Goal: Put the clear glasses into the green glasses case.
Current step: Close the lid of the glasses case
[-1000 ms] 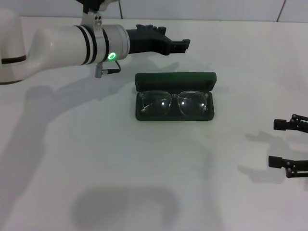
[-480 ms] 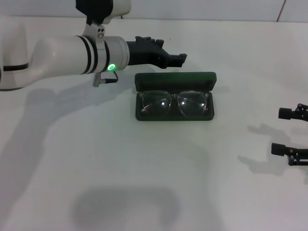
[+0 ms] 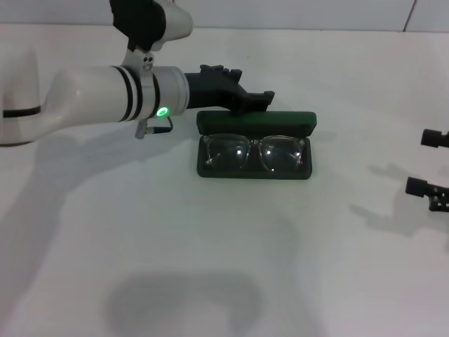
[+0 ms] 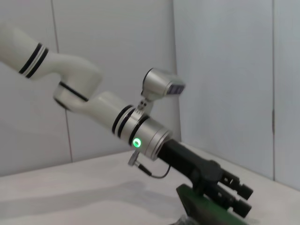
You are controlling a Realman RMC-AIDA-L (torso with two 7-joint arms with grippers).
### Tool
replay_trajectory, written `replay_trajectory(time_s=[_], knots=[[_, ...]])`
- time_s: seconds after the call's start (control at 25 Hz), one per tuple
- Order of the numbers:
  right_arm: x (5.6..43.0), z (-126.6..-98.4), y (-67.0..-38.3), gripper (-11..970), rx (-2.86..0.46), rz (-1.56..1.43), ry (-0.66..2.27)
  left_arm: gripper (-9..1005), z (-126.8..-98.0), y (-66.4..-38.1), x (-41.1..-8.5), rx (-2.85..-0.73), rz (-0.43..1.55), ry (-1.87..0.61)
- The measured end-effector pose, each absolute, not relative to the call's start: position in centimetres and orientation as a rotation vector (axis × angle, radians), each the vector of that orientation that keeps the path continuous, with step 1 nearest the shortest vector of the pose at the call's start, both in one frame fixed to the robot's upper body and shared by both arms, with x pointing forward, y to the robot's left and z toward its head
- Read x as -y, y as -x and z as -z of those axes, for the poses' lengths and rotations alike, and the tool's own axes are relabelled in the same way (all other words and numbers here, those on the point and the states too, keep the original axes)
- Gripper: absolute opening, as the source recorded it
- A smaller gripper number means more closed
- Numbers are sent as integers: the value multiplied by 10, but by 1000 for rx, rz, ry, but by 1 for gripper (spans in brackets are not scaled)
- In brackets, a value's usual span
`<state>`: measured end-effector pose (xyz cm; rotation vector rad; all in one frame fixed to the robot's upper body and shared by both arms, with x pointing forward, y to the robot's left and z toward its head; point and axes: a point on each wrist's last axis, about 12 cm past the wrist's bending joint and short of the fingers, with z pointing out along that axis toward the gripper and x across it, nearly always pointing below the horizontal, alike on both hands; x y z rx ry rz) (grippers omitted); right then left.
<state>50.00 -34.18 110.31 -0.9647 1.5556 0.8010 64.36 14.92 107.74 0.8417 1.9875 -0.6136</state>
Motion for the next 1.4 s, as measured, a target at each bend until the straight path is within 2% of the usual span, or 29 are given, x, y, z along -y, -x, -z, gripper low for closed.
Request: replay_trajectory(time_s=[0.52, 1.0, 1.4], knots=[[337, -1106, -509, 857, -1543, -800, 958, 861, -1069, -634, -153, -1947, 612, -870], [337, -1106, -511, 850, -1545, -791, 955, 861, -1067, -621, -169, -1810, 681, -796], [336, -1107, -514, 844, -1527, -764, 955, 861, -1080, -607, -192, -1600, 786, -625]])
